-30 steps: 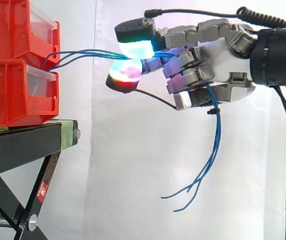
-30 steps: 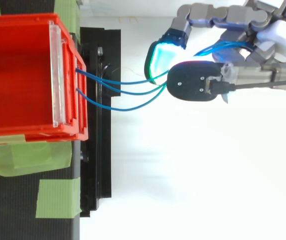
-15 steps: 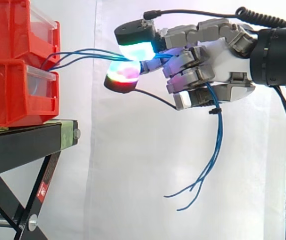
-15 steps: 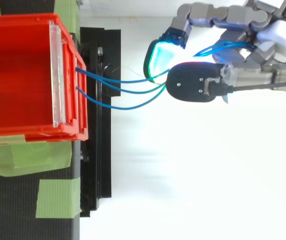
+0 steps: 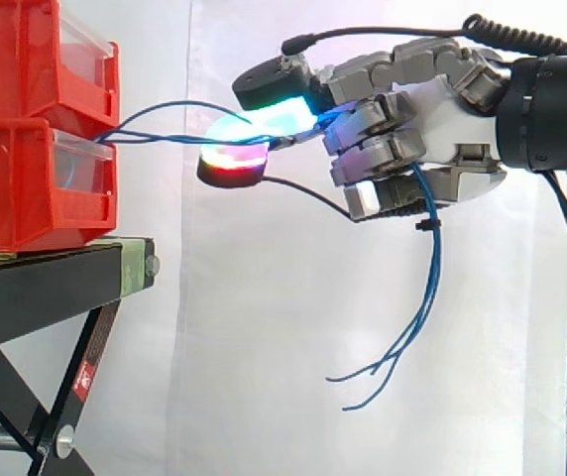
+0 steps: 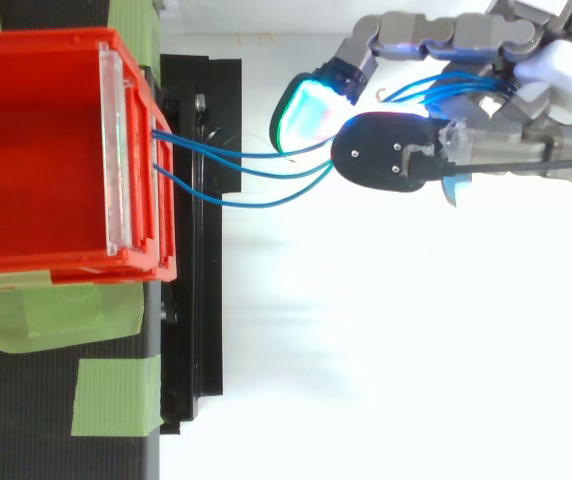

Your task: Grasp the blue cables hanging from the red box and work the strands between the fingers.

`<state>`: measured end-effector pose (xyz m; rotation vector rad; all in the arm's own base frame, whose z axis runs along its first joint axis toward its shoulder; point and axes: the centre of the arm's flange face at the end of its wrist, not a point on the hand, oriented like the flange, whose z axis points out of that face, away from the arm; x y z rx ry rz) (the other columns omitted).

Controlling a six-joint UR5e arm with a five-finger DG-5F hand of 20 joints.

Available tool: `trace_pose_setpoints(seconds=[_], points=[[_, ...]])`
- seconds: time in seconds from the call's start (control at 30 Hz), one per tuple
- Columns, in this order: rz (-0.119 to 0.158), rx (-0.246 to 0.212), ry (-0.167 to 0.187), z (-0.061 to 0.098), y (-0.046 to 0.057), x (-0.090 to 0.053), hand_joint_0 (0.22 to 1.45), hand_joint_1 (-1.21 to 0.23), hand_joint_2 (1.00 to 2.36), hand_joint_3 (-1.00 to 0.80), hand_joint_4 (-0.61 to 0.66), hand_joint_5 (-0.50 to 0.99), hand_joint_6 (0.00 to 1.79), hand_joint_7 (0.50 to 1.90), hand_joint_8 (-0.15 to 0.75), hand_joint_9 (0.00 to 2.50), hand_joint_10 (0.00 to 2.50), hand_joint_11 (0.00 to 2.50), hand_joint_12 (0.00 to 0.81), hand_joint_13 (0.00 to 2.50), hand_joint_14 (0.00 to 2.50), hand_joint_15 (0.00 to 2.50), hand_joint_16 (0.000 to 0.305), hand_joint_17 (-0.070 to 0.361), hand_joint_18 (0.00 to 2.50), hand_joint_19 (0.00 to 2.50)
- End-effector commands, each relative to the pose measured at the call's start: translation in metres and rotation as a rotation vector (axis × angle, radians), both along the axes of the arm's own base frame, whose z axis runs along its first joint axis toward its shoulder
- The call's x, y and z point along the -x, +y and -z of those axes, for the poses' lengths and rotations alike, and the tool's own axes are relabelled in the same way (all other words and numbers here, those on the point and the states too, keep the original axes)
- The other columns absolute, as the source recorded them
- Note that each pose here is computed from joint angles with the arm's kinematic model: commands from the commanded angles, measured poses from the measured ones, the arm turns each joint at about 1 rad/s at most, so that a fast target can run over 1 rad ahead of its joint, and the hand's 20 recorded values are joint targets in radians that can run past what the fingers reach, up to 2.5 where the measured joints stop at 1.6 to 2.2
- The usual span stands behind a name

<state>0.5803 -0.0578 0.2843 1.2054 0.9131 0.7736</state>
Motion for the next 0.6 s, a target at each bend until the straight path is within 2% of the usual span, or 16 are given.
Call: trace_pose_setpoints(seconds=[0.0, 0.13, 0.23, 0.3, 0.47, 0.57], points=[[0.000, 0.000, 0.001, 0.0005, -0.0001, 0.0003, 1.04, -0.68, 1.00, 0.34, 0.27, 0.59, 0.02, 1.38, 0.478, 1.74, 2.50, 2.50, 0.586, 1.94, 2.50, 1.60, 0.255, 0.191, 2.50, 0.58], [0.000, 0.000, 0.001, 0.0005, -0.0001, 0.0003, 0.98, -0.74, 1.00, 0.29, 0.30, 0.52, 0.01, 1.44, 0.478, 1.74, 2.50, 2.50, 0.586, 1.94, 2.50, 1.60, 0.255, 0.191, 2.50, 0.58], [0.000, -0.001, 0.000, 0.0005, -0.0001, 0.0003, 0.91, -0.76, 1.01, 0.14, 0.30, 0.44, 0.00, 1.47, 0.478, 1.74, 2.50, 2.50, 0.586, 1.94, 2.50, 1.60, 0.255, 0.191, 2.50, 0.58], [-0.001, -0.005, -0.002, 0.0005, -0.0001, 0.0003, 0.89, -0.77, 1.02, 0.00, 0.30, 0.33, 0.14, 1.43, 0.478, 1.74, 2.50, 2.50, 0.586, 1.94, 2.50, 1.60, 0.255, 0.191, 2.50, 0.58], [-0.001, -0.007, 0.002, 0.0009, -0.0002, 0.0007, 0.87, -0.78, 1.02, -0.27, 0.26, 0.24, 0.27, 1.42, 0.478, 1.74, 2.50, 2.50, 0.586, 1.94, 2.50, 1.60, 0.255, 0.191, 2.50, 0.58], [-0.001, -0.007, 0.000, 0.0002, -0.0001, 0.0003, 0.86, -0.78, 1.02, -0.30, 0.24, 0.22, 0.33, 1.40, 0.478, 1.74, 2.50, 2.50, 0.586, 1.94, 2.50, 1.60, 0.255, 0.191, 2.50, 0.58]])
